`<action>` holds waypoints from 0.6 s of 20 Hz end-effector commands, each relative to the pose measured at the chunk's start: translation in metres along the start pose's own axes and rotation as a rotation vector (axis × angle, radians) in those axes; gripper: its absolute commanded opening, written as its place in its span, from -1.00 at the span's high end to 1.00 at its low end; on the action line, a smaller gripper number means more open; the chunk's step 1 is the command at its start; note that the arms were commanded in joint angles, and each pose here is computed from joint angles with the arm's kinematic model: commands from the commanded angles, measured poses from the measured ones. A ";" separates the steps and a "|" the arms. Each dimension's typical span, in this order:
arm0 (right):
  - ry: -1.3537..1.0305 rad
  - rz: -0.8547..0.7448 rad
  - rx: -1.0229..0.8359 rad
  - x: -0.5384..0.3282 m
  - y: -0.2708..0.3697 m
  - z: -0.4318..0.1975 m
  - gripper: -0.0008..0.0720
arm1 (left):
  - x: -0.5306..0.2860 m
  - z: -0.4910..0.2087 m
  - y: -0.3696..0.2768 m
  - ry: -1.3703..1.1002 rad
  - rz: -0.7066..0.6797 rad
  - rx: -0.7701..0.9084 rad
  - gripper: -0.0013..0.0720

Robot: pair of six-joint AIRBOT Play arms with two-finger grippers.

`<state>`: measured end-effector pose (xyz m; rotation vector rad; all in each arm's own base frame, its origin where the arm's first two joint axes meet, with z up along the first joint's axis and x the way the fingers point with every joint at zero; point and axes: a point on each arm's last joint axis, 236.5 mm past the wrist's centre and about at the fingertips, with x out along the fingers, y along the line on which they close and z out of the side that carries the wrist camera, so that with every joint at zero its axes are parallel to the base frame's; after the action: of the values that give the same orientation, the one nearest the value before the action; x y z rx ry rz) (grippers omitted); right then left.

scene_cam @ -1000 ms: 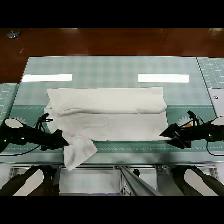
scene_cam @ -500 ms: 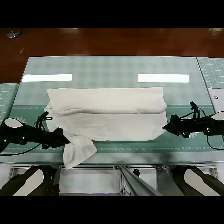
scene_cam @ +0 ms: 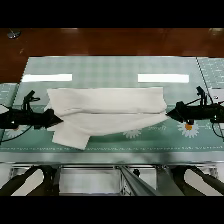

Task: Fold the shirts.

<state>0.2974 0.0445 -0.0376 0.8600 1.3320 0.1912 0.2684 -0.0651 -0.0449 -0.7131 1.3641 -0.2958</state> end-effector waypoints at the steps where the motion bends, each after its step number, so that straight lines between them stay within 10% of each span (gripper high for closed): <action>1: -0.032 0.086 -0.008 -0.004 0.026 0.032 0.90 | -0.002 0.037 -0.013 -0.041 -0.011 0.041 0.90; 12: -0.018 0.069 -0.068 0.025 0.052 0.102 0.90 | 0.002 0.153 -0.020 -0.130 -0.048 -0.031 0.90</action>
<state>0.3905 0.0473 -0.0205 0.8629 1.2726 0.2945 0.3882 -0.0445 -0.0300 -0.7491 1.2671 -0.2870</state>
